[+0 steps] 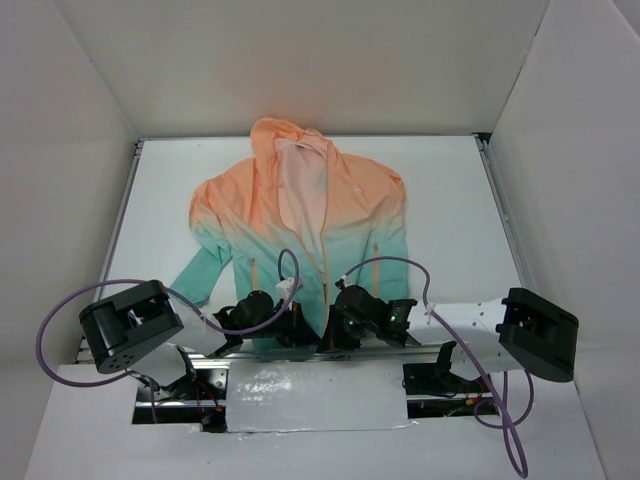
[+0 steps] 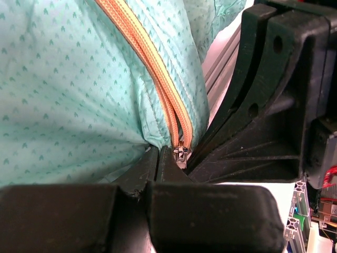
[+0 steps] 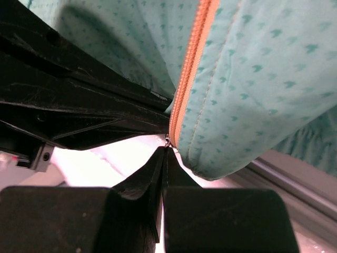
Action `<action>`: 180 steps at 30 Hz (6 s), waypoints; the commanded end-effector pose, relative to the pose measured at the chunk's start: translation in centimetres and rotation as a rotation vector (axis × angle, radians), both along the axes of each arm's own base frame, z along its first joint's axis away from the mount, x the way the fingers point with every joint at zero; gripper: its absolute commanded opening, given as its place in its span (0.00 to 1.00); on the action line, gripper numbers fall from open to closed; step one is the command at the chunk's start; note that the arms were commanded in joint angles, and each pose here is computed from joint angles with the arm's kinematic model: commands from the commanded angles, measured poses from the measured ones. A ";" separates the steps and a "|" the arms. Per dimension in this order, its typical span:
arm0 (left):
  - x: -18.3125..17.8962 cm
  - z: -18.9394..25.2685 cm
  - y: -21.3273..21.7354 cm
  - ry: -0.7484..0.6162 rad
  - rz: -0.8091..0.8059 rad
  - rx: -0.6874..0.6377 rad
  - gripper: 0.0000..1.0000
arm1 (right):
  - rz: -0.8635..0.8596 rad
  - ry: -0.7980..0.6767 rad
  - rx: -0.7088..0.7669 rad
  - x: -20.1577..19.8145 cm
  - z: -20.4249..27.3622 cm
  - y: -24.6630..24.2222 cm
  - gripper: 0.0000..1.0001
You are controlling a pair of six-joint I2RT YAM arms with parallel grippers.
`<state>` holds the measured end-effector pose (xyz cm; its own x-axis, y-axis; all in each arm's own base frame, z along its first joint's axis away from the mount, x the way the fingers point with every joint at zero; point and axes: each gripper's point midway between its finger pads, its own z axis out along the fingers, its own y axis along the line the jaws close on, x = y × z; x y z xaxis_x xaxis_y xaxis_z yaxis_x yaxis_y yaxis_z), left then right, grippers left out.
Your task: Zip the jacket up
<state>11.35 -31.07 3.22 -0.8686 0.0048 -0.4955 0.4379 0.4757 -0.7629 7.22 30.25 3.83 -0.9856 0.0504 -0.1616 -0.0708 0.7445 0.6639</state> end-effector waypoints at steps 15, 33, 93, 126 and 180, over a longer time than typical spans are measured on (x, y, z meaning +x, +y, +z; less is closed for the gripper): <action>0.2 1.0 -0.4 -0.074 -0.009 -0.061 0.00 | -0.196 0.216 0.102 0.1 3.8 0.8 0.00; 0.1 1.8 -0.5 -0.111 -0.010 -0.091 0.00 | -0.561 0.465 0.125 0.9 2.4 -0.8 0.00; -0.7 1.4 -1.5 -0.144 -0.048 -0.063 0.00 | 0.304 -0.424 0.085 3.1 4.1 -3.1 0.52; -0.8 1.4 -1.7 -0.147 -0.060 -0.067 0.00 | 0.376 -0.393 0.084 3.0 2.2 -1.4 0.32; -2.2 2.3 -2.4 -0.198 -0.144 -0.112 0.00 | 0.119 -0.285 0.111 5.5 3.3 -4.0 0.00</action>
